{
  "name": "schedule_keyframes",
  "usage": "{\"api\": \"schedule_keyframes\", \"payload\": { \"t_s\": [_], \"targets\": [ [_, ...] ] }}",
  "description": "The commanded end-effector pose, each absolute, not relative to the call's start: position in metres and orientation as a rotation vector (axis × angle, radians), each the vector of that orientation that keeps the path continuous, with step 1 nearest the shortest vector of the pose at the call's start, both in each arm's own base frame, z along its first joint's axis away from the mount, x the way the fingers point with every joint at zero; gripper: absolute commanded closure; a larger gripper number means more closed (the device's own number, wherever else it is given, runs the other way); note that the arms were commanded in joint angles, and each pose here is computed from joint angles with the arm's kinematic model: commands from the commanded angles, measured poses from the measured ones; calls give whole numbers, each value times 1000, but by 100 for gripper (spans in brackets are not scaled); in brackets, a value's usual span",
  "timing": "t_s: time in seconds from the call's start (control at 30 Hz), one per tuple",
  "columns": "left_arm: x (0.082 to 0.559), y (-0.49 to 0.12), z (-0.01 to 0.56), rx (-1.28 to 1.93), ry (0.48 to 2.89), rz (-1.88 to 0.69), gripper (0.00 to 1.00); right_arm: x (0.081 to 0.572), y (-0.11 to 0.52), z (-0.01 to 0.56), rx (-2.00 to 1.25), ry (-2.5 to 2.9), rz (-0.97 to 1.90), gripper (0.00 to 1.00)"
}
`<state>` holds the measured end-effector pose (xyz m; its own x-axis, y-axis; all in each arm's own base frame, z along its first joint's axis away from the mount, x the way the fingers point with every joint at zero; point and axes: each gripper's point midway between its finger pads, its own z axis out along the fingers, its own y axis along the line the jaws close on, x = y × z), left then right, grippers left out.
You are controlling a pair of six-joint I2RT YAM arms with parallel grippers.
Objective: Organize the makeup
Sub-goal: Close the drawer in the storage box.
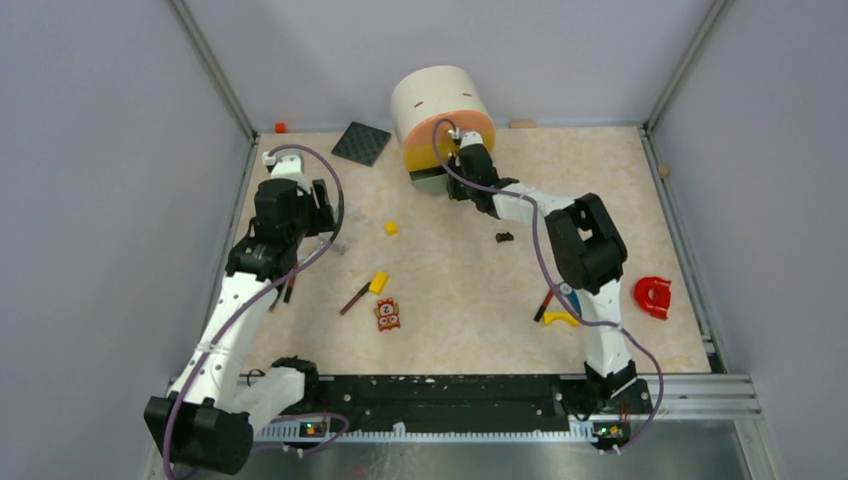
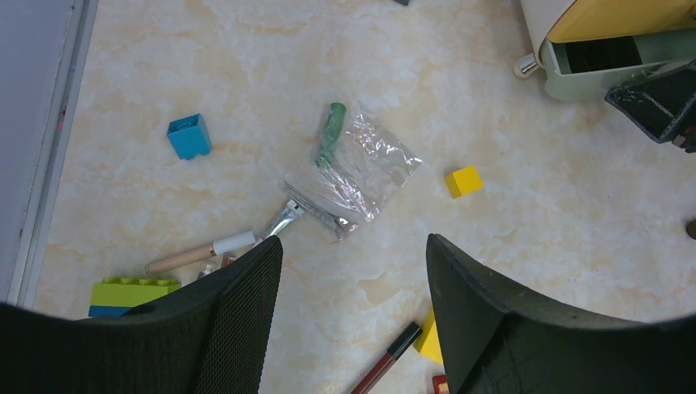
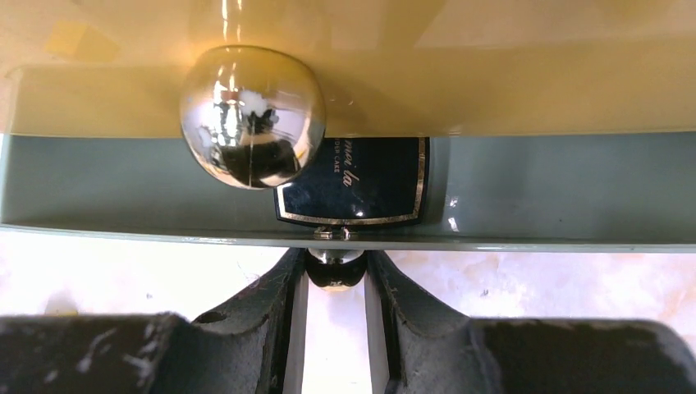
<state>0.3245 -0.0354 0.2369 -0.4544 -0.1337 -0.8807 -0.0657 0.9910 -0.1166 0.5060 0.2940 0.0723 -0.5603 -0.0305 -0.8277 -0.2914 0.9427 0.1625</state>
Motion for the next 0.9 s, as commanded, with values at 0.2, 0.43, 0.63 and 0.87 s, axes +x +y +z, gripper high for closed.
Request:
{"api": "schedule_keyframes", "payload": {
  "t_s": [0.2,0.43,0.63,0.87],
  "targets": [
    [331,-35,245,-135,2001,-83,29,558,312,119,-218,1929,378,69],
    [331,-35,246,-134,2000,-81,29,558,316,121,-209,1882,432,56],
    [331,-36,245,-132,2003,-87,29,559,314,119,-190,1855,437,50],
    [331,-35,246,-133,2001,-82,29,564,311,115,-177,1869,473,55]
  ]
}}
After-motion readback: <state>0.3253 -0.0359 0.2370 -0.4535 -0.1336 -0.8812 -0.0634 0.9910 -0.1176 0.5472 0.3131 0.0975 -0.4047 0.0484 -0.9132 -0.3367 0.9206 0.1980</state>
